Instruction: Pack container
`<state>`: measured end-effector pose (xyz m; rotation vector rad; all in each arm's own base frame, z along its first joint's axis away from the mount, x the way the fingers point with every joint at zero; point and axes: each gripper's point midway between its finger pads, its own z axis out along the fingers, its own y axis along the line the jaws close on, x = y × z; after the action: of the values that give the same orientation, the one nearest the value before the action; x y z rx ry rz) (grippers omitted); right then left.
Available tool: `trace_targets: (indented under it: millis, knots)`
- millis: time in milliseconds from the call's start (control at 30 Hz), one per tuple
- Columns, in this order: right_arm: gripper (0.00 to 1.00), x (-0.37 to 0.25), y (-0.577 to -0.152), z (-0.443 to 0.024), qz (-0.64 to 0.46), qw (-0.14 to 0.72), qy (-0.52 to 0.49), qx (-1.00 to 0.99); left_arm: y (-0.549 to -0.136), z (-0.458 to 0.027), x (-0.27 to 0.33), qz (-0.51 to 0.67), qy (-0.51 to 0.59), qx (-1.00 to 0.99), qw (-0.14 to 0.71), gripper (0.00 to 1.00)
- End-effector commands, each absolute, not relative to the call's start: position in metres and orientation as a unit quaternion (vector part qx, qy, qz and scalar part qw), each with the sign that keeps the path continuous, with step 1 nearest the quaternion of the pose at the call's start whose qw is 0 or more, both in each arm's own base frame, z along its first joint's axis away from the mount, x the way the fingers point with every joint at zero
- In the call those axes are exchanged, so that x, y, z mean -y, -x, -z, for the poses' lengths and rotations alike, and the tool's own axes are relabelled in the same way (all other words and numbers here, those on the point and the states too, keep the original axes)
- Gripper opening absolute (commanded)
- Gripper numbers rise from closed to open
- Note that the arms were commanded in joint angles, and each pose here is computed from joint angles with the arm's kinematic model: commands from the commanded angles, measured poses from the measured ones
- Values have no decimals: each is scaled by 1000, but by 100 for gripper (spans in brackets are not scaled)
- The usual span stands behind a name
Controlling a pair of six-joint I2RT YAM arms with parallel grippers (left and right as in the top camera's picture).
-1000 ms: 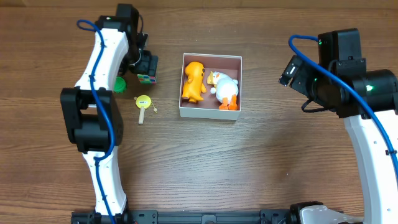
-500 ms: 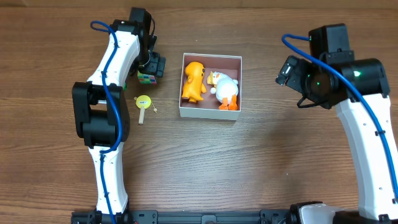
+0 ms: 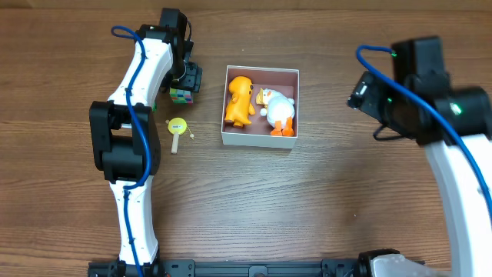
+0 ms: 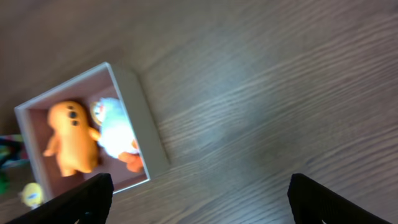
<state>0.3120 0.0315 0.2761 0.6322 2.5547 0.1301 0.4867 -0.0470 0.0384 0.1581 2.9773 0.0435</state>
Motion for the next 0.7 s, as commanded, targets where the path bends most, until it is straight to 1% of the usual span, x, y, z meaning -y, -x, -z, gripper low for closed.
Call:
trace_targets:
  millis: [0, 67, 100, 200, 233, 300, 400, 500, 600, 667]
  knots:
    - [94, -23, -283, -333, -79, 347, -232, -905, -494, -38, 49, -8, -50, -995, 87, 72]
    - [98, -20, -264, -360, -99, 395, -231, -884, -493, -37, 49, -8, -49, -995, 86, 67]
    - [100, -18, -250, -373, -110, 418, -229, -872, -491, -35, 49, -7, -48, -995, 82, 60]
    - [100, -16, -234, -382, -116, 432, -229, -864, -484, -26, 51, 1, -45, -997, 69, 54]
    - [100, -15, -230, -382, -116, 433, -229, -864, -482, -25, 51, 1, -45, -997, 66, 51]
    - [100, -14, -225, -383, -112, 437, -218, -866, -483, -26, 51, 1, -46, -997, 67, 49]
    - [100, -14, -222, -385, -107, 440, -206, -867, -483, -32, 51, 0, -46, -997, 66, 42]
    - [100, -13, -219, -384, -106, 438, -206, -869, -483, -54, 52, 1, -47, -997, 69, 39]
    - [100, -13, -216, -383, -105, 436, -206, -870, -484, -95, 58, 5, -52, -995, 86, 37]
    - [100, -12, -214, -380, -103, 430, -206, -873, -479, -129, 71, 23, -56, -993, 98, 34]
